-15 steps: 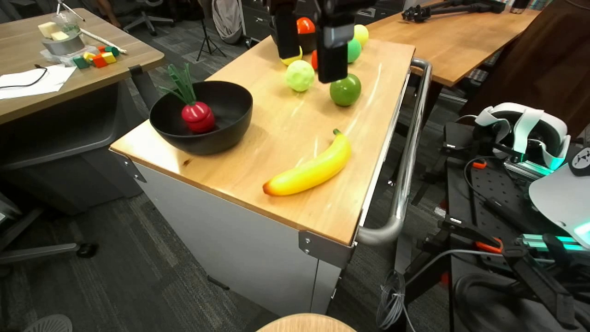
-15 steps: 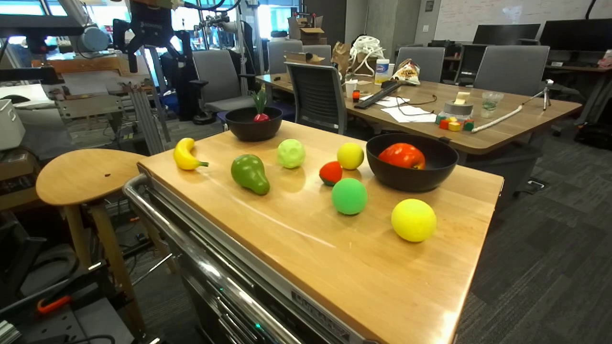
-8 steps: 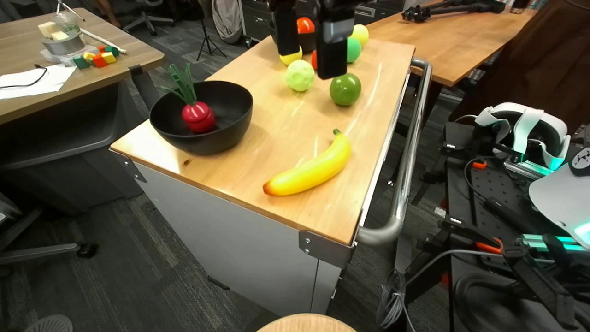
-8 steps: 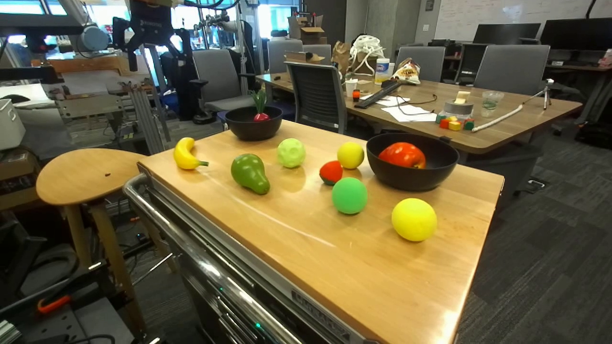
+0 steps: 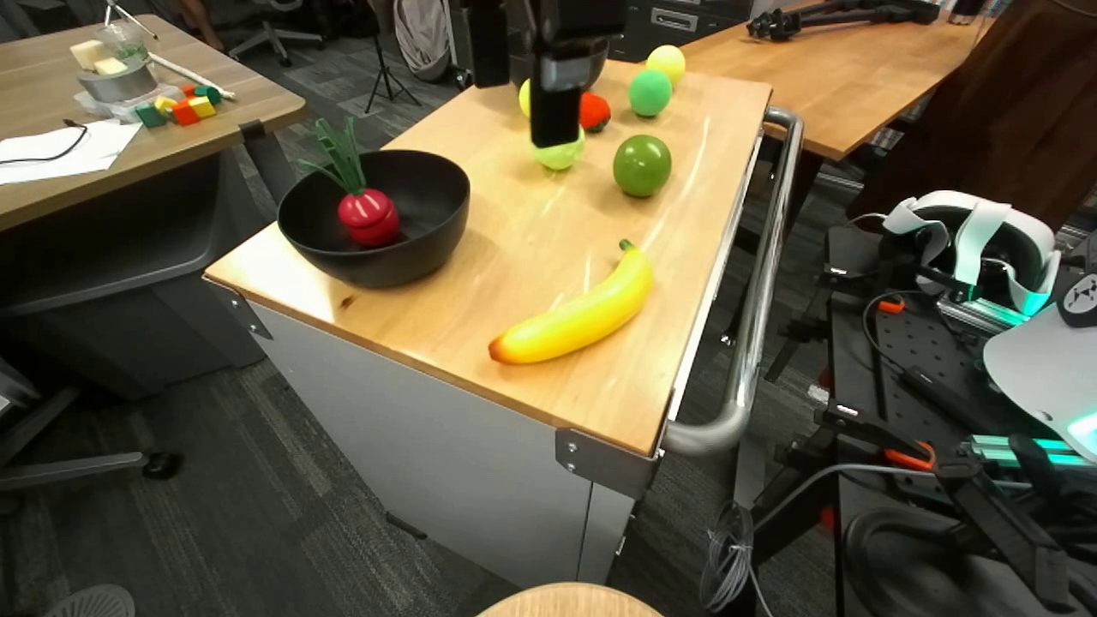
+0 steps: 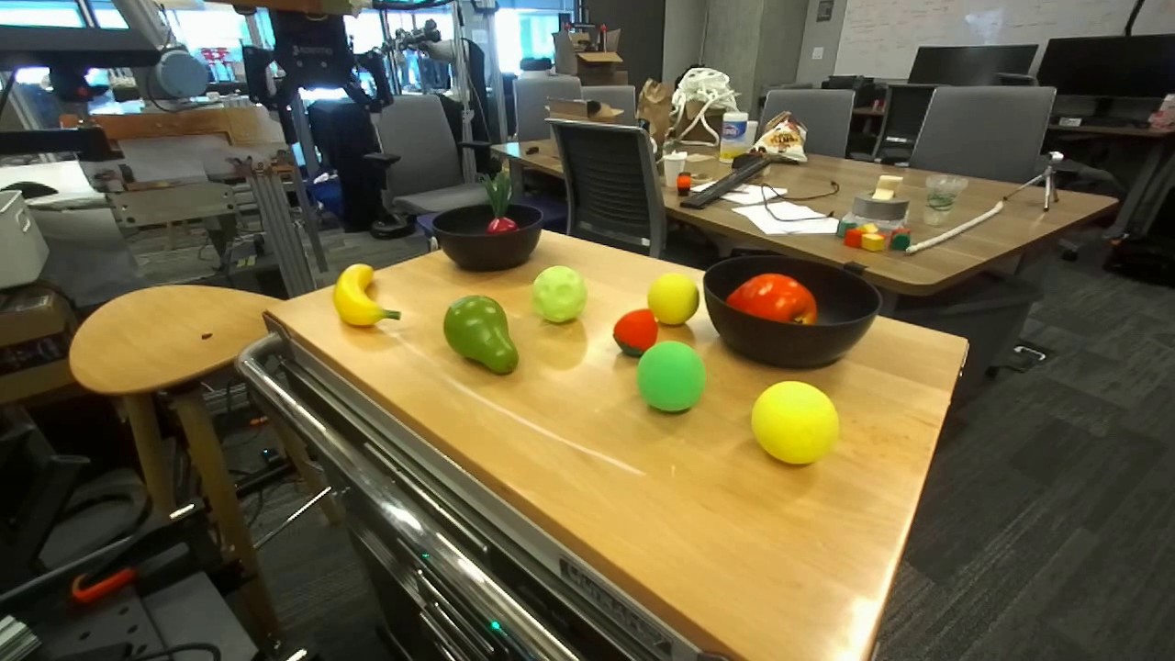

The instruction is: Split the fruits between the two bowls

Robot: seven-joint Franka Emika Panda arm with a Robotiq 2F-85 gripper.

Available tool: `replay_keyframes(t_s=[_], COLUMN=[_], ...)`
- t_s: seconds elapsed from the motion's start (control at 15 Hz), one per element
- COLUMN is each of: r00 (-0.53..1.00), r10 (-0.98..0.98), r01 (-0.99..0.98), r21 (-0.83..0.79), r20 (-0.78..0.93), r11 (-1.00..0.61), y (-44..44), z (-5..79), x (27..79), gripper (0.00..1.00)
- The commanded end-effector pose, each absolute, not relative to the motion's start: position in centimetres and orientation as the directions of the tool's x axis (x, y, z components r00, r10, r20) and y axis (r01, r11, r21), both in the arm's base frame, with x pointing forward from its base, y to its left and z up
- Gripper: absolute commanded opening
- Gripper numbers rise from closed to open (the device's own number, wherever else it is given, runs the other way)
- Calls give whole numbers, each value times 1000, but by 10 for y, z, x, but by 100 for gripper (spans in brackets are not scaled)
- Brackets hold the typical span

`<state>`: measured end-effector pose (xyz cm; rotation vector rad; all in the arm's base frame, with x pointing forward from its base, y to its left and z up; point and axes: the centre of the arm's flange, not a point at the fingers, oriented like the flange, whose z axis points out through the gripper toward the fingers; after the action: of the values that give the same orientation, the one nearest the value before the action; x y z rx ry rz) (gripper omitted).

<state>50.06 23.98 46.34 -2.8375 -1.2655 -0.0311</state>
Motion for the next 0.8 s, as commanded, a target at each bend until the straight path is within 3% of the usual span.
replay_keyframes(t_s=[0.0, 0.2, 0.27, 0.53, 0.73], r00=[595, 500, 565, 506, 437], r10=[790, 827, 803, 842, 896], r01=[783, 826, 798, 840, 899], r21=[116, 146, 119, 115, -27], r20=[151, 256, 192, 187, 78], r11=[-612, -545, -590, -531, -436], y=[248, 274, 265, 281, 273], z=[453, 453, 448, 446, 410], x=[492, 487, 499, 493, 485], gripper=[100, 100, 100, 100, 100])
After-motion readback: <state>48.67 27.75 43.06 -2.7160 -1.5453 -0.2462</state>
